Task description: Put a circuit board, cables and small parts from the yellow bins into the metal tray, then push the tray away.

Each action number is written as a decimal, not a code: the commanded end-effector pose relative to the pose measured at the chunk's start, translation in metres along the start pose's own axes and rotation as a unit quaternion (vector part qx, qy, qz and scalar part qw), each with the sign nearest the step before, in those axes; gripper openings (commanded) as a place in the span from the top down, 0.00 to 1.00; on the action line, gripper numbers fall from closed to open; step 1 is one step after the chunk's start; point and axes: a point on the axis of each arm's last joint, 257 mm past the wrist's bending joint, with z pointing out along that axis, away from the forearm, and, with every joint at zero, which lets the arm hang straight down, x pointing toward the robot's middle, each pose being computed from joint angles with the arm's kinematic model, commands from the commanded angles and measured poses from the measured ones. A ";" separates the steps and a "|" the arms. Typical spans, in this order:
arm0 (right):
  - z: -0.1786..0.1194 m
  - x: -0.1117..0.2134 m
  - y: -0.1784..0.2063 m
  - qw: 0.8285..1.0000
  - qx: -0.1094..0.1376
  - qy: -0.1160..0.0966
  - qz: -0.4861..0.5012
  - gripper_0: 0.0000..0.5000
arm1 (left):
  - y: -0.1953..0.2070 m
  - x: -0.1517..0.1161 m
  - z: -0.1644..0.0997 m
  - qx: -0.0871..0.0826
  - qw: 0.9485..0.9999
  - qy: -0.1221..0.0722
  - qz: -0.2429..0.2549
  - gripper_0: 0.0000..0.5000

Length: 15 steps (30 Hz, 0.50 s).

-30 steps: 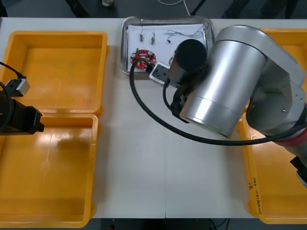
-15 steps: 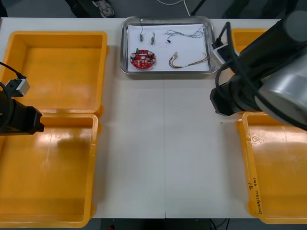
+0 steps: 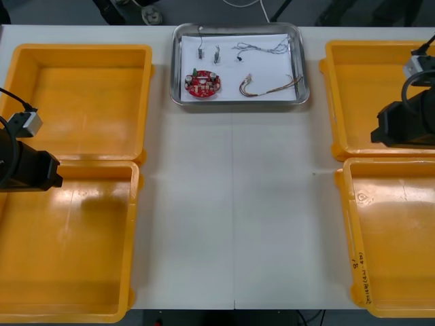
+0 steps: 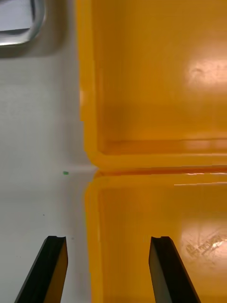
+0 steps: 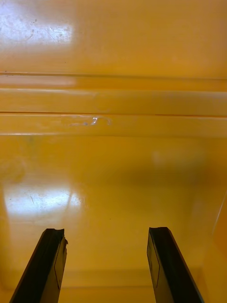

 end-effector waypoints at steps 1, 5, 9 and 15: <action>-0.007 0.013 -0.059 0.999 0.049 0.017 0.003 0.00 | -0.002 -0.002 -0.006 0.007 0.999 -0.014 0.036 0.00; -0.004 0.024 -0.080 0.997 0.075 0.028 0.001 0.00 | -0.002 -0.002 -0.006 0.007 0.999 -0.014 0.036 0.00; 0.000 0.033 -0.099 0.996 0.088 0.030 0.003 0.00 | -0.002 -0.002 -0.006 0.007 0.999 -0.014 0.036 0.00; 0.012 0.033 -0.114 0.997 0.077 0.024 -0.013 0.00 | -0.002 -0.002 -0.006 0.007 0.999 -0.014 0.036 0.00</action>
